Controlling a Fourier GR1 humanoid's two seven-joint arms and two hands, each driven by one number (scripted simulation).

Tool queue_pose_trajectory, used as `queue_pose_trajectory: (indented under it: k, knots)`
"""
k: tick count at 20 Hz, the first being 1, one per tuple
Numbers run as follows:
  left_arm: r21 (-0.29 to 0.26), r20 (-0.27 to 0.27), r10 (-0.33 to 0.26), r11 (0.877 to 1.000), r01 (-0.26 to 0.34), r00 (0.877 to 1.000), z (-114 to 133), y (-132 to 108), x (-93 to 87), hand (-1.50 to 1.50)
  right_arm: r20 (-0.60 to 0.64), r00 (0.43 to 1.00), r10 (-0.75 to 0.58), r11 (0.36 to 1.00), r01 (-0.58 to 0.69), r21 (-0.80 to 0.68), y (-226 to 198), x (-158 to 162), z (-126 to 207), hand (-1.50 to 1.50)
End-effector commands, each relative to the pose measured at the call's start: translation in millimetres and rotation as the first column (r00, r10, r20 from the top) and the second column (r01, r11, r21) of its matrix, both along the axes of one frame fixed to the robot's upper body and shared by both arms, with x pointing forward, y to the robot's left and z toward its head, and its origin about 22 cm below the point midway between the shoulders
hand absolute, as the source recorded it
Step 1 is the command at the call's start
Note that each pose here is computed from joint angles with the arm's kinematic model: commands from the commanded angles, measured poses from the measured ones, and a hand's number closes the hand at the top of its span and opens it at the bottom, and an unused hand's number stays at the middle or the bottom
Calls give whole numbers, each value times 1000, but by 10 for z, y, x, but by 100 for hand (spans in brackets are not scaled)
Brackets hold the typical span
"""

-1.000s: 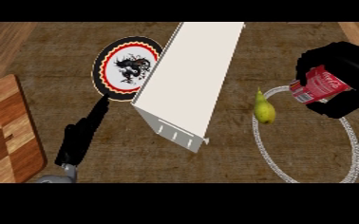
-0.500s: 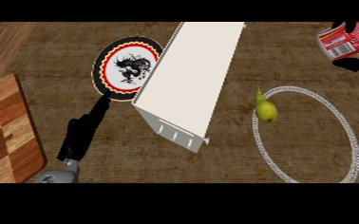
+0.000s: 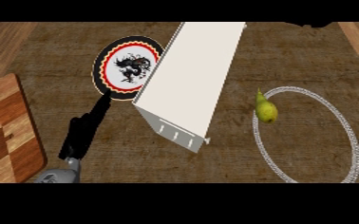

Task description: Pick the can from the placemat and place it in the tiered shelf

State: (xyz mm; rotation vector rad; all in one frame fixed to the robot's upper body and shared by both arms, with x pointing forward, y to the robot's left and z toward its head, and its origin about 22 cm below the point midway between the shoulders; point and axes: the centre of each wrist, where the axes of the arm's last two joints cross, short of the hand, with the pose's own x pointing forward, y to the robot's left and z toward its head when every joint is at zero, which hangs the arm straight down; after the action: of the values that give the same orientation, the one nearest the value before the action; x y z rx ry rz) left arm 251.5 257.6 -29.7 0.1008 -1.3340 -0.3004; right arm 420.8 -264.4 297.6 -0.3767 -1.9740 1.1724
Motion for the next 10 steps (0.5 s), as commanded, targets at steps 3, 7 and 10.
queue_pose_trajectory:
  k: [3, 7, 10]
  knots:
    - [-14, -4, -13, 1000, 13, 1000, 2, 77, -103, 0, 1, 1000, -15, 1000, 15, -16, 663, 220, 239, 150]
    - [-2, -24, -7, 1000, 7, 1000, 1, 119, -133, 0, 11, 998, 54, 996, -53, -78, 818, 314, -40, 150]
    - [10, 4, -23, 1000, 23, 1000, 52, 70, -29, 0, 26, 996, 85, 990, -82, -117, 1312, 339, -86, 150]
